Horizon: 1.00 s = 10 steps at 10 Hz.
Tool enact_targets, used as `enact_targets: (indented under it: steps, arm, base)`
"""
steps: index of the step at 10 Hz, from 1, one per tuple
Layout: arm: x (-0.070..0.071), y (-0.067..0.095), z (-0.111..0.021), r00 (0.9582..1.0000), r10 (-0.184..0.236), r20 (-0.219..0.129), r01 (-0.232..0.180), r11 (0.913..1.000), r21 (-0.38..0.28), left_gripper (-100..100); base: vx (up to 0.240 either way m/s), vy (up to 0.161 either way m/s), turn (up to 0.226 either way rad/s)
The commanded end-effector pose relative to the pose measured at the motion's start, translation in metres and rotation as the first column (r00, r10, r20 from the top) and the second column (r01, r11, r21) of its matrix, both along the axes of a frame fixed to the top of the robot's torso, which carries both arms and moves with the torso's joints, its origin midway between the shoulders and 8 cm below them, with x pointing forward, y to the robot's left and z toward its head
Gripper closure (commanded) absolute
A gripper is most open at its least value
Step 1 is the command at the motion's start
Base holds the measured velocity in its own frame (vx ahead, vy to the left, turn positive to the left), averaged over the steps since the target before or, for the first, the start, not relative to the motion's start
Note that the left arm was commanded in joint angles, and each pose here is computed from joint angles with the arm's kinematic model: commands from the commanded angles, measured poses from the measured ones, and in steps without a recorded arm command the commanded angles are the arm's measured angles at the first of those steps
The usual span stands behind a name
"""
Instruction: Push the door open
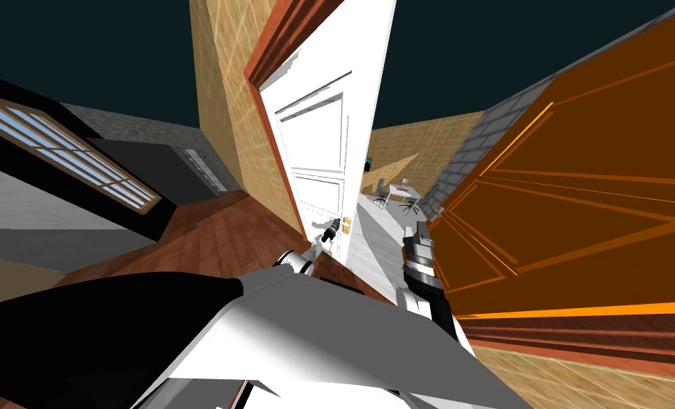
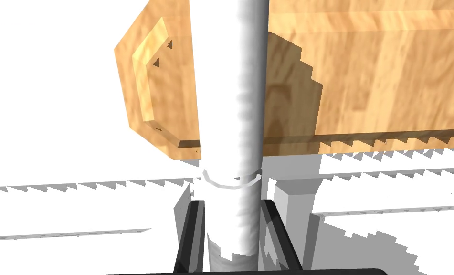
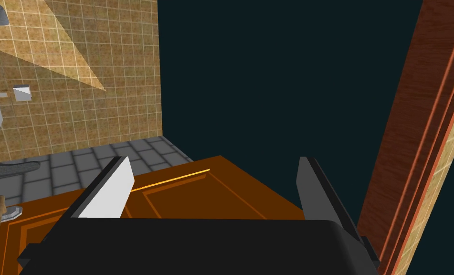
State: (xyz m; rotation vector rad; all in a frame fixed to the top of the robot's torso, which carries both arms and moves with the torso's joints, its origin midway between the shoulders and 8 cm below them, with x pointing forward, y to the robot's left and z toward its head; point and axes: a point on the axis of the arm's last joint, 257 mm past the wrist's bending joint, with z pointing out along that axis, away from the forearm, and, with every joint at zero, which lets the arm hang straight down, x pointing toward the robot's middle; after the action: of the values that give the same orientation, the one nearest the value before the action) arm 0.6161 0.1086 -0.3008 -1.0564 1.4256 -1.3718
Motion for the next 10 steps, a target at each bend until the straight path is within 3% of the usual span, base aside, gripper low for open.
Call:
enact_targets:
  steps: [1, 4, 5, 7, 9, 10]
  arm:
    - [0.009, 0.020, 0.012, 0.9993, 0.028, 0.025, -0.028, 0.9996, 0.007, 100]
    - [0.012, 0.033, 0.014, 0.9983, 0.050, 0.032, -0.050, 0.9987, 0.009, 100]
    - [0.013, 0.048, 0.012, 0.9969, 0.074, 0.026, -0.074, 0.9972, 0.012, 100]
    - [0.014, 0.062, 0.012, 0.9948, 0.098, 0.027, -0.098, 0.9951, 0.013, 100]
    - [0.014, 0.062, 0.012, 0.9948, 0.098, 0.027, -0.098, 0.9951, 0.013, 100]
    - [0.015, 0.075, 0.012, 0.9921, 0.122, 0.027, -0.123, 0.9923, 0.012, 100]
  base:
    - [0.152, -0.101, 0.044]
    - [0.128, -0.098, 0.024]
    - [0.145, -0.120, 0.062]
    - [0.172, -0.134, 0.076]
    - [0.083, -0.065, 0.008]
    - [0.097, -0.084, 0.060]
